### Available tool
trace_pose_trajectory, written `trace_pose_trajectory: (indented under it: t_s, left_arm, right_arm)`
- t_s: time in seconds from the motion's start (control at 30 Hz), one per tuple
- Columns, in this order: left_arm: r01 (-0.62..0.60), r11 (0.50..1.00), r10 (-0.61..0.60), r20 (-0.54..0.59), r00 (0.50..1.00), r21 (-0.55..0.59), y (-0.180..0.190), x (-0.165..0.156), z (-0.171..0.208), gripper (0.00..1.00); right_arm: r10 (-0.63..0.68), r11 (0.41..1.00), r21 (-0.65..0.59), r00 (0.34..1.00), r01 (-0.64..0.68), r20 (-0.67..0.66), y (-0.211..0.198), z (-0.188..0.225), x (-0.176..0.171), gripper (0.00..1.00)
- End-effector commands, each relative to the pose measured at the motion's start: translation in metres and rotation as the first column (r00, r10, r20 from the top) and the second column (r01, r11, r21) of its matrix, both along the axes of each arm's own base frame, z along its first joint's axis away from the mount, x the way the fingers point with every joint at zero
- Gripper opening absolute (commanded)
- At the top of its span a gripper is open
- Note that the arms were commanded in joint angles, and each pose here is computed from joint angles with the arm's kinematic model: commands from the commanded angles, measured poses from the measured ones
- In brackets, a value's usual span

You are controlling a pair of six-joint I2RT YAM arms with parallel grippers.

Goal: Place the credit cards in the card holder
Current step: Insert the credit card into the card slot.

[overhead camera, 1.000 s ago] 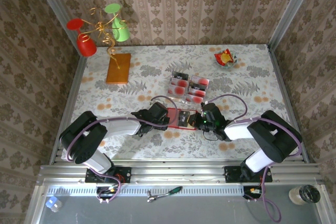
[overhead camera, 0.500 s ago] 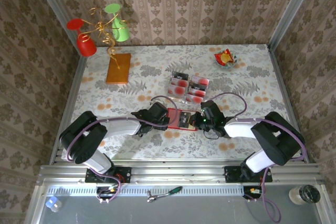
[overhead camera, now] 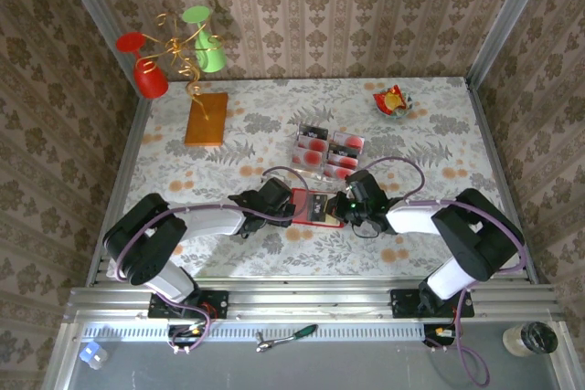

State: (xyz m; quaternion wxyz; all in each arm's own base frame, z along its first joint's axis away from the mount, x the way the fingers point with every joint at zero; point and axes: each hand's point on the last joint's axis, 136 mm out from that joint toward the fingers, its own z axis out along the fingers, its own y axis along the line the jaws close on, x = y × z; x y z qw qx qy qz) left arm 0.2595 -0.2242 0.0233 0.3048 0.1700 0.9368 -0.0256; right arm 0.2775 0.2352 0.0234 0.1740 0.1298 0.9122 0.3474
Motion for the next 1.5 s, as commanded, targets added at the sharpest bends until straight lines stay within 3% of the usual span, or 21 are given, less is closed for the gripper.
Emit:
trace_pose_trajectory:
  t_s: [0.0,0.17,0.4,0.5,0.6,0.7,0.8,1.47]
  left_arm:
    - [-0.008,1.000,0.008,-0.008,1.000,0.008,-0.002,0.000,-0.001,1.00]
    - [-0.013,1.000,0.013,-0.006,1.000,0.007,-0.001,-0.001,-0.001,1.00]
    - [-0.026,1.000,0.026,0.001,1.000,-0.004,0.005,-0.003,0.002,1.00]
    - [-0.036,0.999,0.036,0.012,0.999,-0.006,0.010,-0.003,0.006,1.00]
    - [-0.045,0.999,0.045,0.018,0.999,-0.014,0.014,-0.002,0.008,1.00]
    - [-0.048,0.999,0.049,0.018,0.999,-0.015,0.015,-0.003,0.008,1.00]
    - [-0.052,0.999,0.052,0.014,0.999,-0.014,0.016,-0.002,0.007,1.00]
    - [-0.045,0.998,0.045,0.006,0.999,-0.032,0.013,-0.003,0.005,1.00]
  right_arm:
    - [0.034,0.999,-0.030,0.997,-0.036,-0.071,0.001,-0.019,-0.010,0.00]
    - [0.062,0.998,-0.007,0.995,-0.063,-0.078,0.013,-0.018,-0.006,0.03]
    - [0.101,0.993,-0.050,0.994,-0.103,-0.037,0.008,0.005,-0.003,0.40]
    - [0.115,0.989,-0.092,0.993,-0.115,-0.005,0.003,0.020,0.000,0.45]
    - [0.144,0.979,-0.148,0.990,-0.142,0.005,0.001,0.027,0.004,0.38]
    - [0.166,0.970,-0.178,0.986,-0.163,0.002,0.003,0.027,0.009,0.21]
    - [0.177,0.964,-0.201,0.984,-0.174,-0.006,0.006,0.023,0.014,0.11]
    - [0.257,0.934,-0.239,0.965,-0.264,-0.059,0.056,-0.002,0.010,0.05]
